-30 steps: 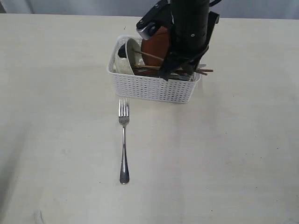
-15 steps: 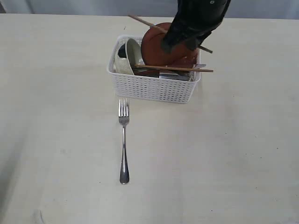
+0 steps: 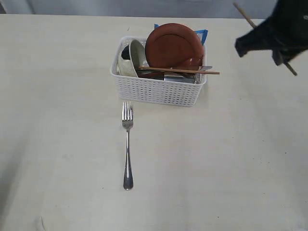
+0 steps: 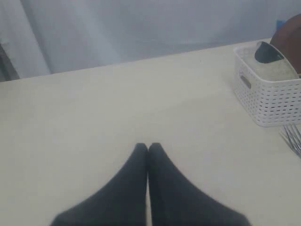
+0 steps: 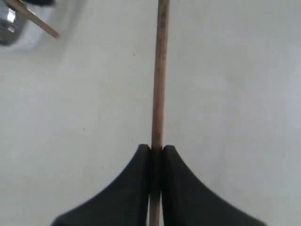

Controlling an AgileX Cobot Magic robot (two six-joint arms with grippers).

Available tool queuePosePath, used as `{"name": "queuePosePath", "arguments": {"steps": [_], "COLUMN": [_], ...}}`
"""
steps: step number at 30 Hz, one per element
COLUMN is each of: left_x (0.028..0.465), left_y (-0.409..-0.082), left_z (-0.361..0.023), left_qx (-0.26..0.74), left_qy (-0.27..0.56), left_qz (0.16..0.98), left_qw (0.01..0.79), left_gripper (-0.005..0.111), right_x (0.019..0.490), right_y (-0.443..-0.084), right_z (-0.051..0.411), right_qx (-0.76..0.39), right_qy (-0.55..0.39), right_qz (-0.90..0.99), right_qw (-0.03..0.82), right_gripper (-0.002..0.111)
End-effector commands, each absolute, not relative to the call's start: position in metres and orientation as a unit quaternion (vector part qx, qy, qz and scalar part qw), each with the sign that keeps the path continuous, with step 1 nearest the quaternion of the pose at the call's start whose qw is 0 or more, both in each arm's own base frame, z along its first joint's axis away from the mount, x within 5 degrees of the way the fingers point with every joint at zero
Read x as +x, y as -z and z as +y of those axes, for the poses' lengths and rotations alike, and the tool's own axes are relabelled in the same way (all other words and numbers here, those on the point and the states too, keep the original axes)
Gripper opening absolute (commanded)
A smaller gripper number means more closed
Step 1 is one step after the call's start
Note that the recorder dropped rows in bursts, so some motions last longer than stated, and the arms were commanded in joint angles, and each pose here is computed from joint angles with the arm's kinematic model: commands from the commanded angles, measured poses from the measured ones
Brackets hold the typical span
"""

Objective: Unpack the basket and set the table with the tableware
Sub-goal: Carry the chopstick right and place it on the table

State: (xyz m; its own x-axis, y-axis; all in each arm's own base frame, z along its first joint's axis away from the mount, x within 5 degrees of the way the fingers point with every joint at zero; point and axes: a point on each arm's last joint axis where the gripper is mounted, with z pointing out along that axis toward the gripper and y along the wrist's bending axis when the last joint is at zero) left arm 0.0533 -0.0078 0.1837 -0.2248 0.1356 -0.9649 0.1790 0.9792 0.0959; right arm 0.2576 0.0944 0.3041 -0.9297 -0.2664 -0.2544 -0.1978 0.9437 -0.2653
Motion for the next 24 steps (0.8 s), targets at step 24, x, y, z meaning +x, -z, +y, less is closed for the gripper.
{"name": "queuePosePath", "arguments": {"steps": [24], "left_x": [0.053], "left_y": [-0.184], "left_z": [-0.008], "left_qx": [0.099], "left_qy": [0.018], "left_qz": [0.781], "left_qw": [0.617], "left_gripper": [0.000], "right_x": [0.243], "right_y": [-0.146], "right_z": [0.062], "right_qx": [-0.090], "right_qy": [0.034], "right_qz": [0.995], "right_qw": [-0.032], "right_gripper": [0.034]}}
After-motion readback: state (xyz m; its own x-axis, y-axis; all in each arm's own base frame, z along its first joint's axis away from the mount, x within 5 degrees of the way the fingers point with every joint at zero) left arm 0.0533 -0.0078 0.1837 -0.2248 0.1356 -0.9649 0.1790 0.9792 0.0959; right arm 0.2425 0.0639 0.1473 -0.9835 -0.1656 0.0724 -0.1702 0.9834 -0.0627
